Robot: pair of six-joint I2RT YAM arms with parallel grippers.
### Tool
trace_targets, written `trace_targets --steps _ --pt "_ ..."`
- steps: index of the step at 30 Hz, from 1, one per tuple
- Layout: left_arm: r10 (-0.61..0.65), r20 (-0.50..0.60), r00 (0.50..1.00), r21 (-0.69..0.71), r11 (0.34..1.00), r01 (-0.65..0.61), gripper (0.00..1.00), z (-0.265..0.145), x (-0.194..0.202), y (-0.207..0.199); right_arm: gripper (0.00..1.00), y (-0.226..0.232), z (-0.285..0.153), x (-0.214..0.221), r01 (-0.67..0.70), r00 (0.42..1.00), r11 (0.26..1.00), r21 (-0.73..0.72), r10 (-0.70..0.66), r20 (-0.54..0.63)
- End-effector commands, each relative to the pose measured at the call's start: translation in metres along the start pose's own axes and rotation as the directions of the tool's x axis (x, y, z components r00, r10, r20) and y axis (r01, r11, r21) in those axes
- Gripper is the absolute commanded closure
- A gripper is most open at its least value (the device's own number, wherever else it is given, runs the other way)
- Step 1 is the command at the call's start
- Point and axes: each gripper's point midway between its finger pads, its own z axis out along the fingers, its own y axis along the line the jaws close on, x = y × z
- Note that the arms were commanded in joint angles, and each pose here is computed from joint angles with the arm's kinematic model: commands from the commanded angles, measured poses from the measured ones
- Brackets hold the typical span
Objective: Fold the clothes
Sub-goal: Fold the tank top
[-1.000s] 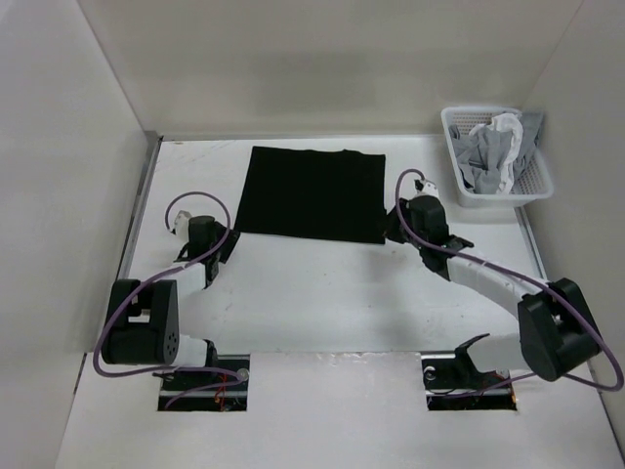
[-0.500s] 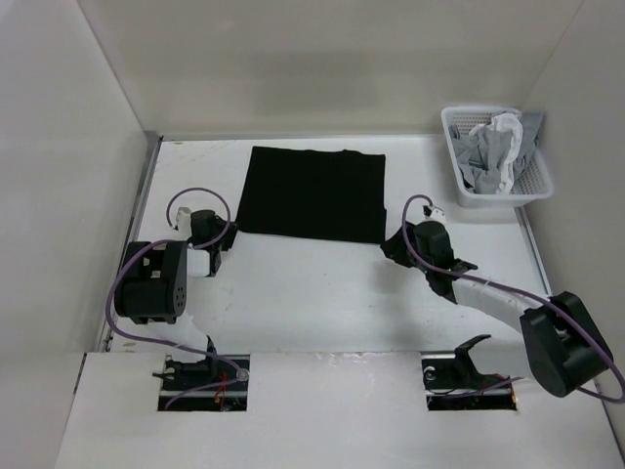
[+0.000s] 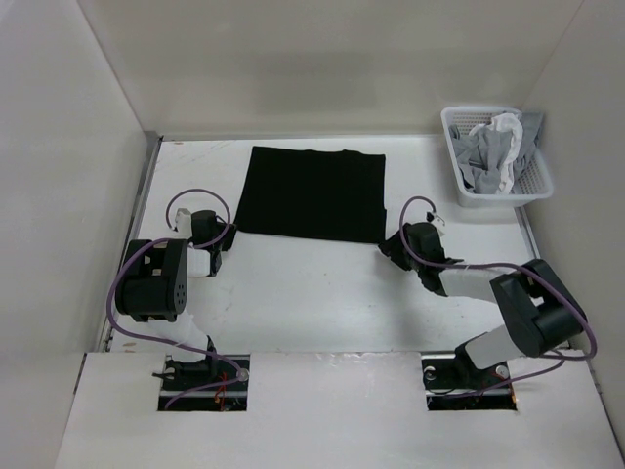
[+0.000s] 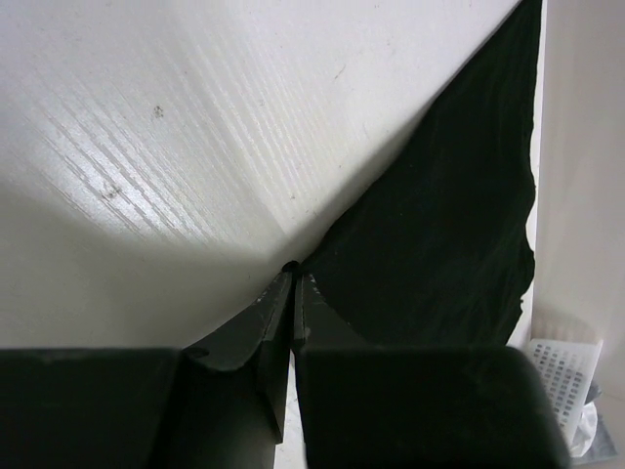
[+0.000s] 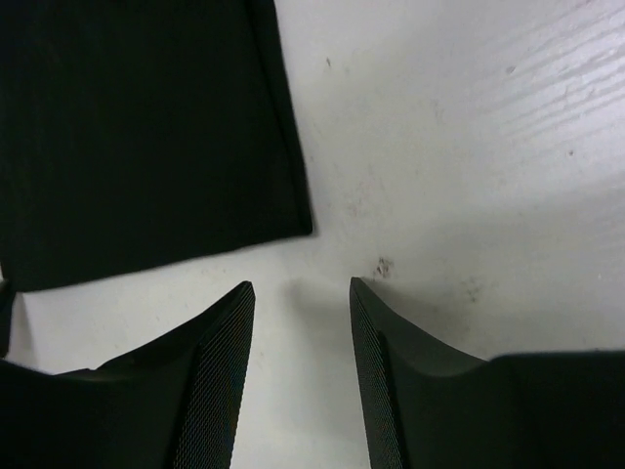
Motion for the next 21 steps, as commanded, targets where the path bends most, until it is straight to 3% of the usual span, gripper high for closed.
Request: trace_targets --steps 1,7,16,21 --pt "0.004 0.034 0.999 0.005 1.000 -0.004 0.99 -0.002 -0.008 0.001 0.52 0.008 0.011 -0.015 -0.111 0.992 0.993 -0.037 0.113 0.050" --pt "0.001 0.019 1.000 0.009 1.000 -0.001 0.99 0.000 -0.004 0.001 0.61 0.006 0.027 -0.012 -0.171 0.985 0.984 -0.047 0.172 0.024" --pt "0.002 0.021 1.000 0.032 0.999 -0.003 1.00 -0.003 -0.005 -0.007 0.86 0.003 0.038 -0.011 -0.209 0.978 0.976 -0.055 0.210 0.012" --pt "0.001 0.042 0.999 0.091 0.996 -0.005 1.00 -0.016 -0.013 -0.026 0.99 0.023 0.028 -0.030 -0.167 0.982 0.977 -0.136 0.177 0.071"
